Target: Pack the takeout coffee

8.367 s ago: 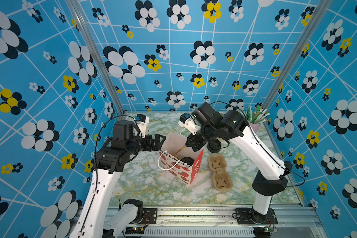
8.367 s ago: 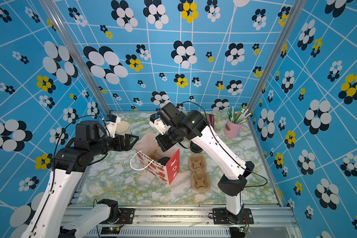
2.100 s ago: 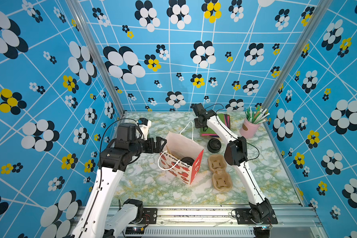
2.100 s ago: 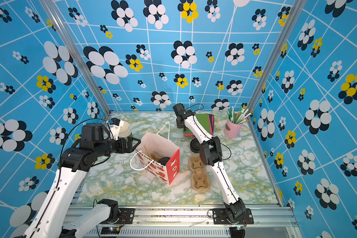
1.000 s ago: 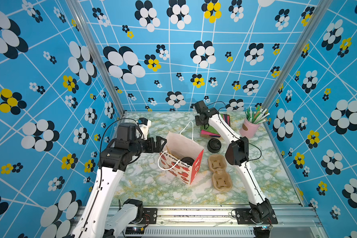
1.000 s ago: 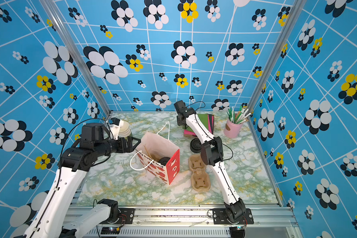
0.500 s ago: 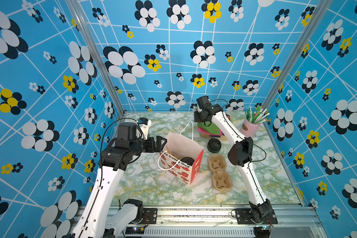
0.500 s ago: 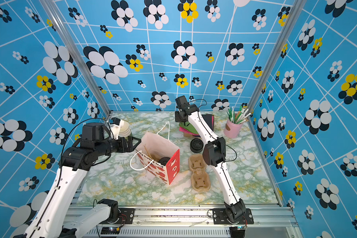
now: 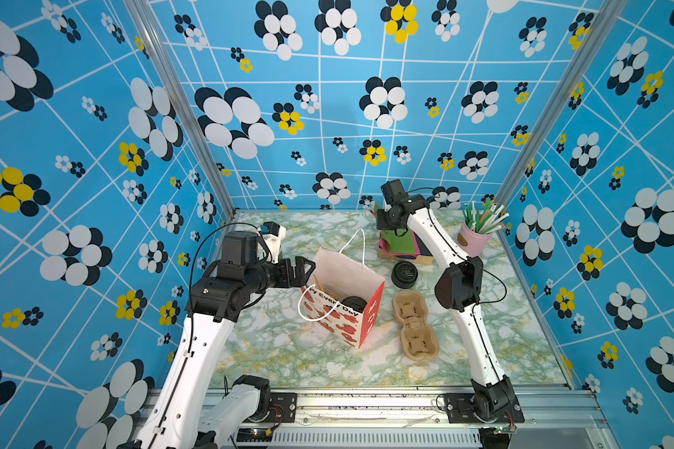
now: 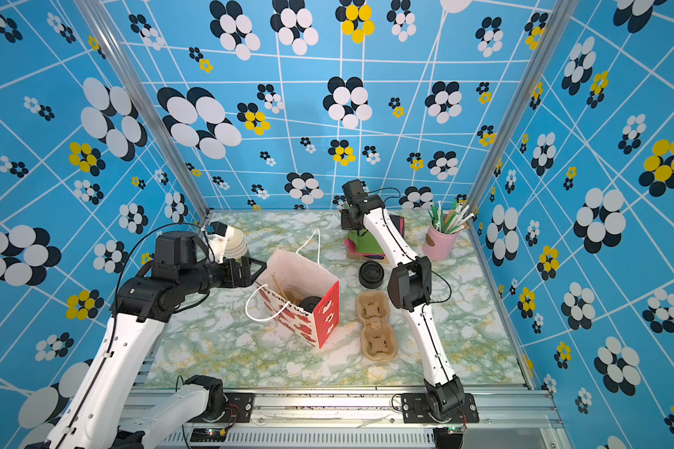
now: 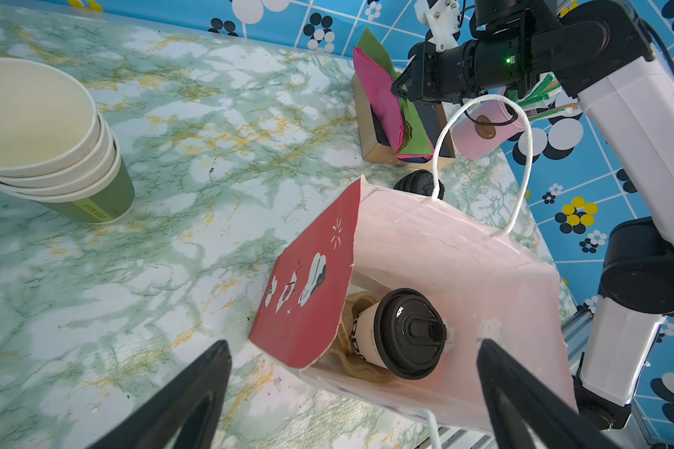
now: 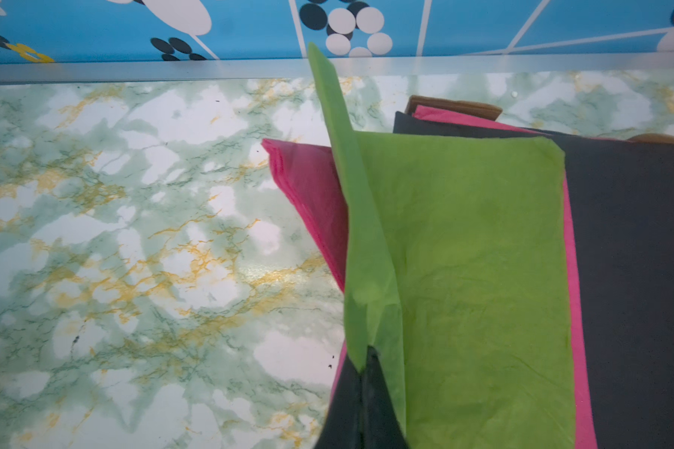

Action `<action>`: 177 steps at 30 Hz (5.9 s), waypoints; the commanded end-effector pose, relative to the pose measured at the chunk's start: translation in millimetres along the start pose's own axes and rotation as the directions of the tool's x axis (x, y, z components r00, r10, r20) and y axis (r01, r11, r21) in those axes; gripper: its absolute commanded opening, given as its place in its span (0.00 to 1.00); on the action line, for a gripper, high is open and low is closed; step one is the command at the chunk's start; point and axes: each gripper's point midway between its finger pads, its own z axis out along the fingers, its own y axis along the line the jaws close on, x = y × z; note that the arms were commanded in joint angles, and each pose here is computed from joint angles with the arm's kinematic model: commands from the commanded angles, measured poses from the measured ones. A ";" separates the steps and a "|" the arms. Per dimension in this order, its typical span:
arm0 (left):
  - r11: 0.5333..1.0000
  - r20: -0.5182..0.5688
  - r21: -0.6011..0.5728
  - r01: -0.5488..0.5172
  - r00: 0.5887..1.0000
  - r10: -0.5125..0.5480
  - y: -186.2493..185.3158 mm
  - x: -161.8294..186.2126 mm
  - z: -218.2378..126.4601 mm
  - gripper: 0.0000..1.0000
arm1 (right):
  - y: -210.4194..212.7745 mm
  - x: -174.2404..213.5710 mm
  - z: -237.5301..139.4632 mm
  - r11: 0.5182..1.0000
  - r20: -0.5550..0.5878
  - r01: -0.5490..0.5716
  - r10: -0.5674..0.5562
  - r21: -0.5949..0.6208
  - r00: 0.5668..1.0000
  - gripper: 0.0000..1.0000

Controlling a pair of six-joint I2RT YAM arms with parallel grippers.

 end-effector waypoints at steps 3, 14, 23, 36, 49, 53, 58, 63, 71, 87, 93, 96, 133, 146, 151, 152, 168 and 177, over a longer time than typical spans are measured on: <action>1.000 0.023 0.014 0.009 1.000 -0.009 -1.5 -6.4 -1.5 1.00 | -27.1 -22.2 -47.2 0.998 0.064 0.010 -0.014 0.059 0.998 0.00; 1.000 0.023 0.015 0.011 1.000 -0.012 -0.4 -5.4 0.9 1.00 | -89.4 -51.5 -109.6 0.959 0.150 0.059 -0.105 0.278 0.983 0.00; 1.000 0.017 0.015 0.011 1.000 -0.011 0.9 -3.3 3.2 1.00 | -112.3 -63.3 -133.5 0.910 0.170 0.090 -0.172 0.405 0.970 0.00; 1.000 0.009 0.012 0.010 1.000 -0.010 2.7 -0.1 4.7 1.00 | -136.9 -71.2 -150.8 0.832 0.145 0.128 -0.242 0.540 0.960 0.00; 1.000 0.003 0.008 0.011 1.000 -0.011 4.9 2.8 6.9 1.00 | -106.4 -40.5 -73.4 0.823 0.027 0.213 -0.267 0.526 0.963 0.00; 1.000 0.002 0.006 0.011 1.000 -0.011 5.1 3.1 6.9 1.00 | -80.4 -23.4 -38.4 0.859 0.003 0.227 -0.257 0.460 0.966 0.00; 1.000 -0.001 0.003 0.009 1.000 -0.009 5.7 4.0 6.8 1.00 | -53.7 1.9 1.2 0.928 -0.031 0.181 -0.181 0.325 0.983 0.00; 1.000 -0.001 0.004 0.011 1.000 -0.011 5.6 4.2 6.8 1.00 | -30.3 17.8 25.5 0.976 -0.058 0.114 -0.104 0.187 0.993 0.04; 1.000 -0.002 0.005 0.011 1.000 -0.011 5.5 5.1 6.3 1.00 | -6.8 32.9 42.4 0.998 -0.103 0.044 -0.038 0.052 0.994 0.14; 1.000 0.002 0.008 0.012 1.000 -0.012 4.9 3.5 6.3 1.00 | -0.1 31.4 35.6 1.000 -0.110 0.030 -0.029 0.002 0.993 0.00; 1.000 0.005 0.014 0.015 1.000 -0.015 4.1 2.1 7.7 1.00 | 24.0 23.5 22.3 0.991 -0.102 -0.012 -0.001 -0.135 0.995 0.00; 1.000 0.004 0.013 0.017 1.000 -0.017 4.3 2.1 7.9 1.00 | 40.3 19.1 13.0 0.974 -0.103 -0.043 0.020 -0.223 0.994 0.00; 1.000 0.002 0.013 0.017 1.000 -0.017 4.6 3.2 8.5 1.00 | -104.0 15.5 -18.8 0.984 -0.111 0.050 -0.031 0.168 0.993 0.03; 1.000 0.001 0.008 0.014 1.000 -0.014 5.5 4.4 7.6 1.00 | -128.3 34.4 -2.2 0.947 -0.204 0.151 -0.095 0.283 0.974 0.20; 1.000 0.002 0.007 0.016 1.000 -0.016 5.8 4.3 7.4 1.00 | -133.8 27.9 -11.2 0.932 -0.205 0.177 -0.115 0.316 0.972 0.38; 1.000 0.003 0.007 0.015 1.000 -0.015 5.5 3.8 7.3 1.00 | -134.5 25.0 -15.0 0.930 -0.198 0.177 -0.117 0.323 0.973 0.39; 1.000 0.005 0.008 0.013 1.000 -0.013 5.4 4.8 6.5 1.00 | -147.0 16.0 -33.8 0.886 -0.205 0.245 -0.175 0.393 0.963 0.71; 1.000 0.004 0.005 0.012 1.000 -0.012 6.3 5.9 6.7 1.00 | -149.7 36.8 -6.4 0.862 -0.291 0.310 -0.200 0.402 0.935 0.79</action>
